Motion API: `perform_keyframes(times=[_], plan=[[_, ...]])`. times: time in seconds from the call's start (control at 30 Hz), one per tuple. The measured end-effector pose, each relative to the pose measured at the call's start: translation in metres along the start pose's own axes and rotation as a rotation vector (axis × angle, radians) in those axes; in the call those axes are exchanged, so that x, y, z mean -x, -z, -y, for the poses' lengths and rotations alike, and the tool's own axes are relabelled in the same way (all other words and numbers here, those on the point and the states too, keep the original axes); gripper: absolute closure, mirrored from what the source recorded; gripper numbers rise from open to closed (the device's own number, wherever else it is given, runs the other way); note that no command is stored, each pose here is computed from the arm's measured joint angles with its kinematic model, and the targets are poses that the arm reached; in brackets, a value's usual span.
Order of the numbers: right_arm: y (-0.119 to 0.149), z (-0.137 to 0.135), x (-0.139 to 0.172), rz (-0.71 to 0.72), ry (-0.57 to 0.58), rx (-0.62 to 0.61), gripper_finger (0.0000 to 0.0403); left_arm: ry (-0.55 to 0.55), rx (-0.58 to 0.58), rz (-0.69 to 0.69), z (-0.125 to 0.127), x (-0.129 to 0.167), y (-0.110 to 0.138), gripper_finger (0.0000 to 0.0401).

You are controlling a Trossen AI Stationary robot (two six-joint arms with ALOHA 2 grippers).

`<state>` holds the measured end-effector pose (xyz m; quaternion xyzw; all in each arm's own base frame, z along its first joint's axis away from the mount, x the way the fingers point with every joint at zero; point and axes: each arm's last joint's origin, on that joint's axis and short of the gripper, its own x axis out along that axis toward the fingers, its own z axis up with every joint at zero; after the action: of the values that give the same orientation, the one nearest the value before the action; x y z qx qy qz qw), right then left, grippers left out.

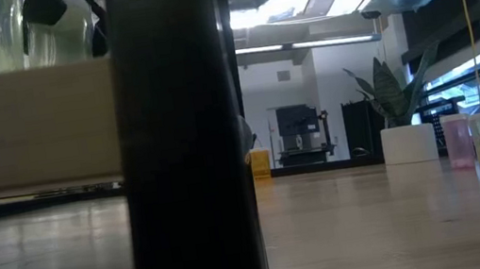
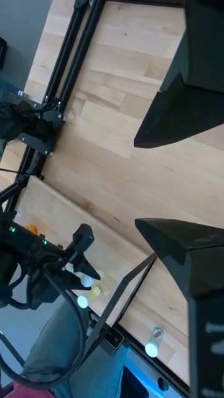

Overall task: Pick and place medicine bottles onto shelf by color
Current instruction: Put the top yellow pill bottle on the shelf aligned with the other yellow pill bottle

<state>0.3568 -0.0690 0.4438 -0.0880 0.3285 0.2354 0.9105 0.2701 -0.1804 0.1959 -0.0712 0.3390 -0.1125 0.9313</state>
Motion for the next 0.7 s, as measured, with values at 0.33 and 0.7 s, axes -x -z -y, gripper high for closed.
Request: perform_keyframes(times=[0.33, 0.7], plan=[[0.0, 0.0, 0.0, 0.0, 0.0, 0.0, 0.0205, 0.006, -0.034, 0.002, 0.0009, -0.007, 0.0029, 0.029], [-0.0007, 0.0004, 0.0, 0.006, 0.004, 0.004, 0.0205, -0.001, -0.036, -0.006, 0.0004, -0.0085, 0.0043, 0.029]])
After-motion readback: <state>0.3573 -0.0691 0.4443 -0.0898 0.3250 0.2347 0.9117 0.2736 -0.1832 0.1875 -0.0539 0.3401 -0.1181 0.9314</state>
